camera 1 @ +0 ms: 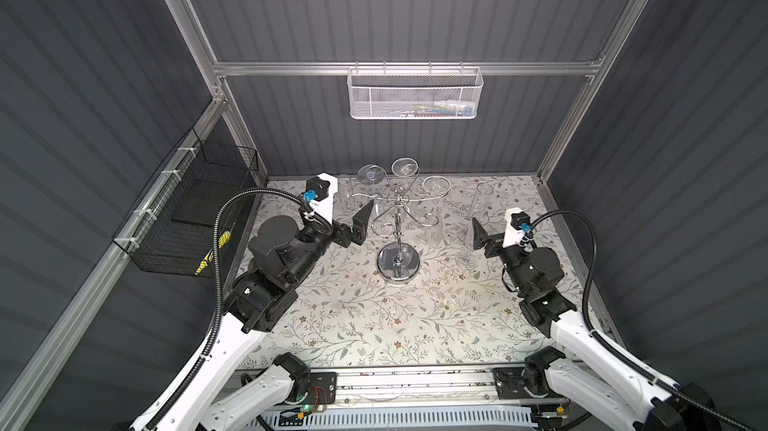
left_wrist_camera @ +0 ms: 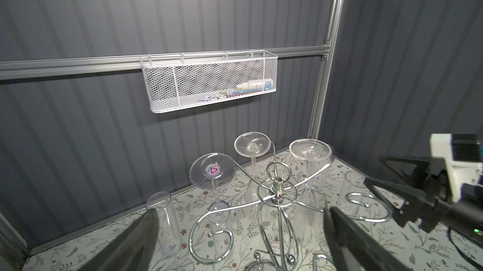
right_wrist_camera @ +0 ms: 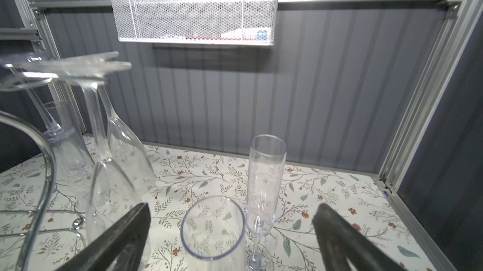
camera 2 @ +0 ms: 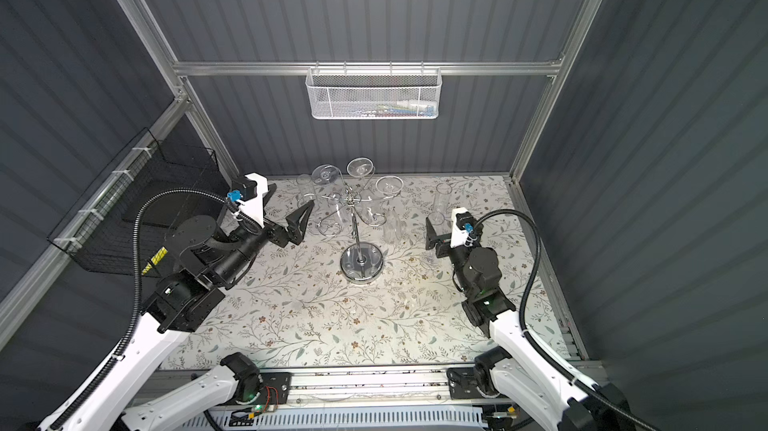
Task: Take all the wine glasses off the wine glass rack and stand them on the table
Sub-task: 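Open the right gripper and withdraw it while the left gripper moves toward the rack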
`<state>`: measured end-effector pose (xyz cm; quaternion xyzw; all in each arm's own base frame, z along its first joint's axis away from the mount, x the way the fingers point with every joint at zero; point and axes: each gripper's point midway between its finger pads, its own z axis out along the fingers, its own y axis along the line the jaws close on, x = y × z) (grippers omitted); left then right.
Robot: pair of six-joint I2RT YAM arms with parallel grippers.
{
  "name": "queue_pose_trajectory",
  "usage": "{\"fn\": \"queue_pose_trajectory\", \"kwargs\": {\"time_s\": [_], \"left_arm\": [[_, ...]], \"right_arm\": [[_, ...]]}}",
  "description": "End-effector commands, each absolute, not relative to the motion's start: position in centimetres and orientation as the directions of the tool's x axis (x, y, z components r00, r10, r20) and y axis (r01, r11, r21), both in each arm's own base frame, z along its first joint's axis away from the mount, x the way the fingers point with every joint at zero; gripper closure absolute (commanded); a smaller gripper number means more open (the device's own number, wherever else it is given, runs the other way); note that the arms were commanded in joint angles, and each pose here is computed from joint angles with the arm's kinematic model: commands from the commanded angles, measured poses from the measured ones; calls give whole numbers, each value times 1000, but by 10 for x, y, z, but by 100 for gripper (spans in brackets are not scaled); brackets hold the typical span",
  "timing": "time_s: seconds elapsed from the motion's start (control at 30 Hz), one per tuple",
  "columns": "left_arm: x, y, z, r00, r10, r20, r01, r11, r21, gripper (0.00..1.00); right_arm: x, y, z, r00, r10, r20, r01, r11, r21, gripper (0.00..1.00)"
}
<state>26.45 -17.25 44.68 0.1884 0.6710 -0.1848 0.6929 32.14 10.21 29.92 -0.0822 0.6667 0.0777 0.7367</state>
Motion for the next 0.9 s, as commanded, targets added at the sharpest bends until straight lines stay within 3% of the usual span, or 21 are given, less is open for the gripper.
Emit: {"fn": "queue_pose_trajectory", "kwargs": {"time_s": [0.0,0.27,0.5,0.67,0.87], "left_arm": [[269,-159,470,20,-20,-1000,439,899,-9,0],[308,-164,475,-95,92,-991,396,917,47,0],[370,-131,460,-276,-124,-953,415,879,-234,1],[398,-143,446,-462,-223,-859,513,723,-463,7],[415,-160,422,-602,-263,-754,527,578,-623,14]], "right_arm": [[310,99,316,64,1,-998,-235,972,-14,1],[285,98,352,35,63,-997,-288,956,51,1],[275,100,366,5,100,-995,-319,943,93,1],[271,100,369,-24,100,-995,-323,941,103,1],[267,102,369,-52,107,-993,-338,934,118,1]]}}
